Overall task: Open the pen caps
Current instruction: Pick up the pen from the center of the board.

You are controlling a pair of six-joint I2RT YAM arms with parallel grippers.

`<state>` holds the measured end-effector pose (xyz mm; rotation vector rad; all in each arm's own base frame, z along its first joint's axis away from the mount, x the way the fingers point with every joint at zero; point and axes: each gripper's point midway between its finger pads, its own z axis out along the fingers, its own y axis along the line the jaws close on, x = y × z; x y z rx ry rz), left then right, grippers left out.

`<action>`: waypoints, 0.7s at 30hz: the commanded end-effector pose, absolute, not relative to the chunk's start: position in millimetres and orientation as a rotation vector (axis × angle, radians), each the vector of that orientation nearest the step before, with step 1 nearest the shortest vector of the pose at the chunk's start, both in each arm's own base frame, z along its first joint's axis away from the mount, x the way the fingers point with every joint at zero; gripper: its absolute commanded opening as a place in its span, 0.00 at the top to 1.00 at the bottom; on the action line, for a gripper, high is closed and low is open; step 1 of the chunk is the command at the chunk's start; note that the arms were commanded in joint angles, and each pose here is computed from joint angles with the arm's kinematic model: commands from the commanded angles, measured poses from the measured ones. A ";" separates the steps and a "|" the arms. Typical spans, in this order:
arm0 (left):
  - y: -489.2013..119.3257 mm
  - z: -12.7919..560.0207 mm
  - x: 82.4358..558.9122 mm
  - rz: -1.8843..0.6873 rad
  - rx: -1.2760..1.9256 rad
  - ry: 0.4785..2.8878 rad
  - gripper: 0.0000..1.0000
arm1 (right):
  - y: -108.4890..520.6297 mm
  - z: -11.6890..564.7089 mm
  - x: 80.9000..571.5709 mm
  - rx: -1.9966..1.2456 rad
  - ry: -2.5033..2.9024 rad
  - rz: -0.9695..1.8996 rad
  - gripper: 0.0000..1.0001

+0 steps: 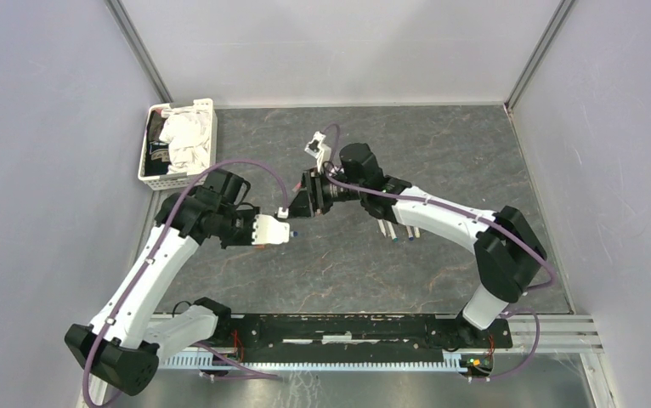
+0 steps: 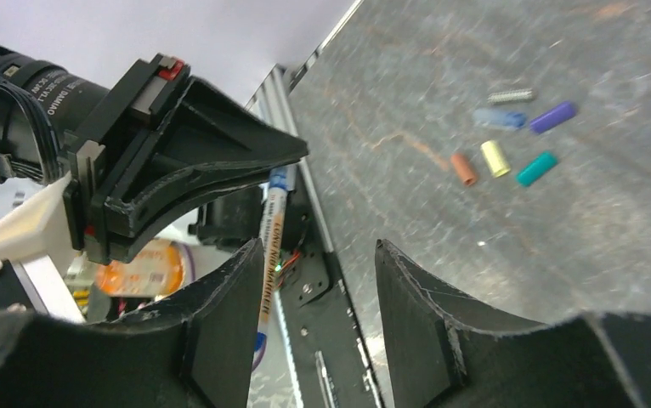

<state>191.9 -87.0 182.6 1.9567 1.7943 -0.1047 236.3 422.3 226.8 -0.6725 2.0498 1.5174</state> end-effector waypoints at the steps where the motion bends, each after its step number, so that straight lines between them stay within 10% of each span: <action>1: -85.7 177.6 194.3 -0.031 2.057 1.738 0.98 | 442.2 251.9 208.3 -0.788 1.968 1.695 0.45; 21: -99.5 183.2 196.1 -0.038 2.055 1.687 0.98 | 476.8 216.8 183.1 -0.927 2.066 1.761 0.67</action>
